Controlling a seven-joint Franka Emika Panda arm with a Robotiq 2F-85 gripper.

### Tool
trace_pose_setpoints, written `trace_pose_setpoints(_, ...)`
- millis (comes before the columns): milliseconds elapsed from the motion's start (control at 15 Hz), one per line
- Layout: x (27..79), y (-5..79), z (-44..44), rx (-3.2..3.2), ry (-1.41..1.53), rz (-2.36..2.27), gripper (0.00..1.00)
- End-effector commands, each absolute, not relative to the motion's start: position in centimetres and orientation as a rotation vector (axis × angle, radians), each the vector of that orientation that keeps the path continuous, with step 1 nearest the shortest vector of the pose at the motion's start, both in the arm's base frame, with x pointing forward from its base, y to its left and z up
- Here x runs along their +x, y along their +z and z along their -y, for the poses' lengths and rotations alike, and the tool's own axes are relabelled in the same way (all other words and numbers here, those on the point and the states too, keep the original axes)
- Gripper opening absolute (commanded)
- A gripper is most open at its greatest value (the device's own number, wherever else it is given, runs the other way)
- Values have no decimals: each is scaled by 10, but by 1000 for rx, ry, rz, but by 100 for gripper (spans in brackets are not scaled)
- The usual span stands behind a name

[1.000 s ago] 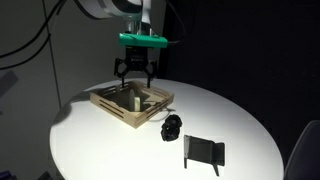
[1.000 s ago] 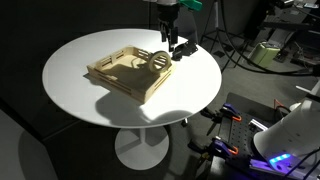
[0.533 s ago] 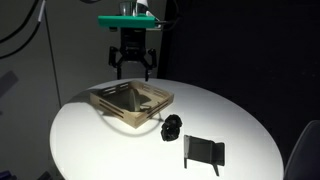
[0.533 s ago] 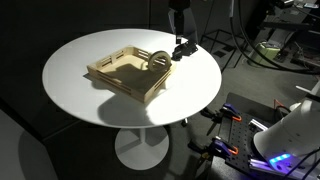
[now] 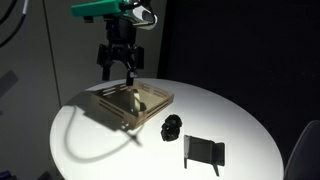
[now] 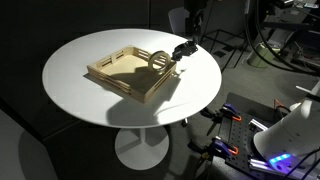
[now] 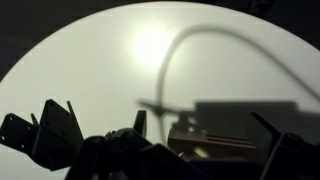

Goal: Place the tape on the tray

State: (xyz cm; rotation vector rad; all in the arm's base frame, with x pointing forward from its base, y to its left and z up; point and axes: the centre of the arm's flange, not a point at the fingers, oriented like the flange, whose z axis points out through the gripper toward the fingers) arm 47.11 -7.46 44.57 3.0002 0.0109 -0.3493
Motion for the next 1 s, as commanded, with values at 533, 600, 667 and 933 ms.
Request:
trace_pose_setpoints(533, 398, 521, 78, 3061, -148, 505, 100)
trace_pose_setpoints(600, 393, 524, 79, 3059, -124, 472, 100)
trace_pose_setpoints(667, 389, 528, 80, 3063, -102, 458, 100)
trace_pose_setpoints(933, 374, 540, 84, 3067, -48, 291, 100)
